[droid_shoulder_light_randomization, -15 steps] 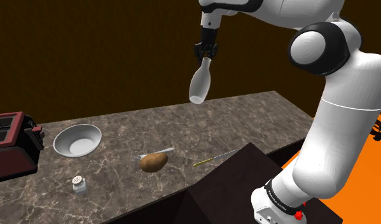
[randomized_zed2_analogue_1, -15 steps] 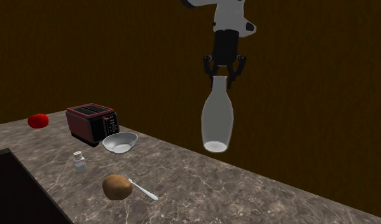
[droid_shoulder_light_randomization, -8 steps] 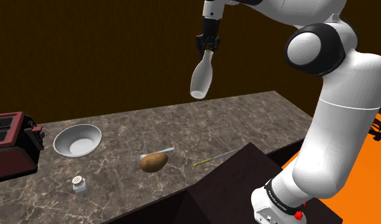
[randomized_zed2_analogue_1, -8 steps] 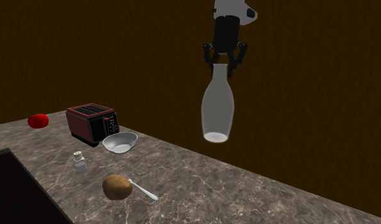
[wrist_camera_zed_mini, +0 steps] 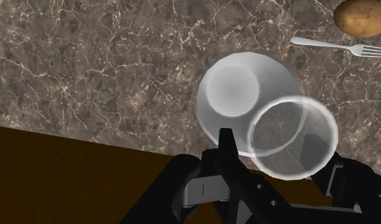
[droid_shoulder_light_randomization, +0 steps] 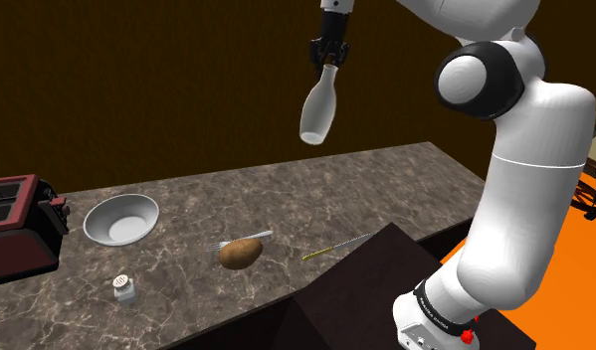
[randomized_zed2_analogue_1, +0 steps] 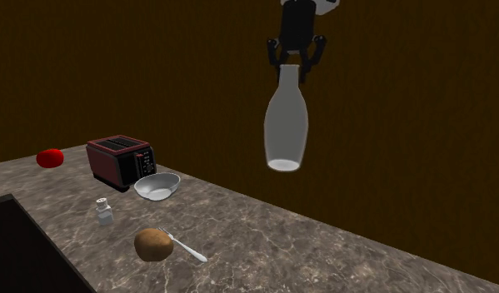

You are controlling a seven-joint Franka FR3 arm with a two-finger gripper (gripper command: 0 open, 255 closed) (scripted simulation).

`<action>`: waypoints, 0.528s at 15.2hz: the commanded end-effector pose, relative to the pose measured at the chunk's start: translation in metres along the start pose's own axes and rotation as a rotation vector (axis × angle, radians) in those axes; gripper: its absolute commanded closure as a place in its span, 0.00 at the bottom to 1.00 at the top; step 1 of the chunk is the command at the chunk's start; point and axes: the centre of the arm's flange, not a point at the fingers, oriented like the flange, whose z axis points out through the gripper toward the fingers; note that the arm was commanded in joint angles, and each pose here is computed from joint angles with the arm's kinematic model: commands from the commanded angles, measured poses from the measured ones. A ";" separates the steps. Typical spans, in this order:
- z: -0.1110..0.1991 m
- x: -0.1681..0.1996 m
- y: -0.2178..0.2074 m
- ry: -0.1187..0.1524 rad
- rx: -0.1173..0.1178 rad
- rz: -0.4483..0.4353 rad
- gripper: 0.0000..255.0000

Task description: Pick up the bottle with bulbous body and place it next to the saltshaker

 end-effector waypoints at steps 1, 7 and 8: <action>-0.011 -0.002 0.000 0.000 0.000 0.000 1.00; -0.020 -0.013 -0.024 0.000 0.000 0.000 1.00; -0.016 -0.017 -0.036 0.000 0.000 0.000 1.00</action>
